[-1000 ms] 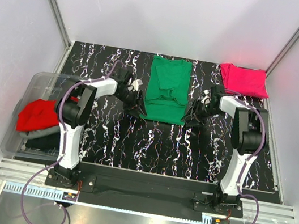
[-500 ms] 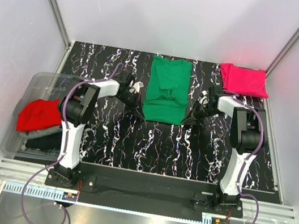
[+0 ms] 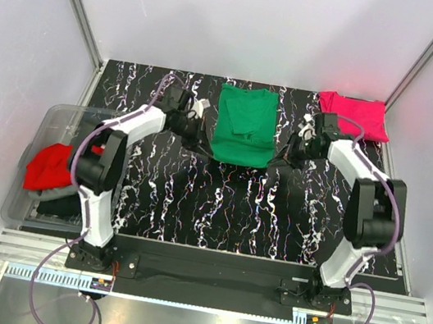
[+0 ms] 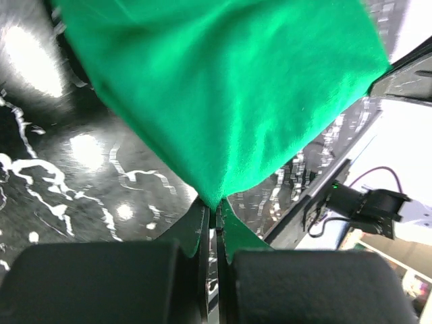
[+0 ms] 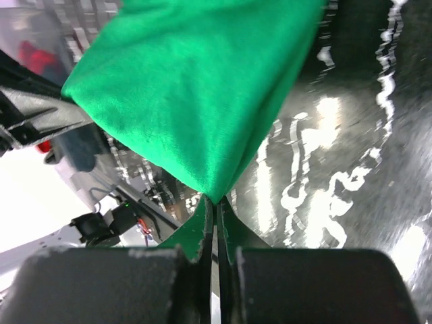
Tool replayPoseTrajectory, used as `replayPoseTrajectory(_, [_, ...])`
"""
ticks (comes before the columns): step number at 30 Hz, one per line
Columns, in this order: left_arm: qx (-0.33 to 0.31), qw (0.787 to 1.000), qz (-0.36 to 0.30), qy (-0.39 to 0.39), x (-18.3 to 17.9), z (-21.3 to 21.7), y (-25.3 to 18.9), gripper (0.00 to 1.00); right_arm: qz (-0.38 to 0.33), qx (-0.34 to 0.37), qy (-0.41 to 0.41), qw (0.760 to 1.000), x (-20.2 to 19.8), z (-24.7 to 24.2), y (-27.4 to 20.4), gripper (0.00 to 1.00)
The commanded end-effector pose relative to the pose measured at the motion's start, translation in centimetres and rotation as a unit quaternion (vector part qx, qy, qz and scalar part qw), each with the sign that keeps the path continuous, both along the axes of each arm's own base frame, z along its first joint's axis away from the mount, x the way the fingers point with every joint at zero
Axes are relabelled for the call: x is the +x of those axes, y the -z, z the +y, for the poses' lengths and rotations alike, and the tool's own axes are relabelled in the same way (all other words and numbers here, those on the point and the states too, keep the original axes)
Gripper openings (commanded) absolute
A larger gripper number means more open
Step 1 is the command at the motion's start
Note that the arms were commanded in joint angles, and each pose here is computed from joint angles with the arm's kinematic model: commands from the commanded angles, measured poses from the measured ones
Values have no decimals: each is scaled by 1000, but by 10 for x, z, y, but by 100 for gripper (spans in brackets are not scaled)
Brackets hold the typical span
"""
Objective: Fold and stack the t-shirts
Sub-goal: Fold the tshirt
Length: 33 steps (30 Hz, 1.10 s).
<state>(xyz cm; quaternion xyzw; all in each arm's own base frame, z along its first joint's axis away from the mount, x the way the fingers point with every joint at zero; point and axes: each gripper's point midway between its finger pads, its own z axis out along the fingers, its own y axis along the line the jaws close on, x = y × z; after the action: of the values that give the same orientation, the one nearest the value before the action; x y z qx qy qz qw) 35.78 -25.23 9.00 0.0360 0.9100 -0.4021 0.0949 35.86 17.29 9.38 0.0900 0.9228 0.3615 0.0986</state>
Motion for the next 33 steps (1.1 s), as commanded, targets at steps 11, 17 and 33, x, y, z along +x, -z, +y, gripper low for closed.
replayPoseTrajectory(11, [-30,997,-65,30,-19,-9,-56,0,-37,18,10,999,-31,-8,-52,0])
replayPoseTrajectory(17, [-12,995,-95,31,7,-11,-49,0,-70,8,19,997,1,-14,-48,0])
replayPoseTrajectory(33, [79,933,-350,-40,249,-4,-56,48,-290,-5,36,956,265,-38,-60,42])
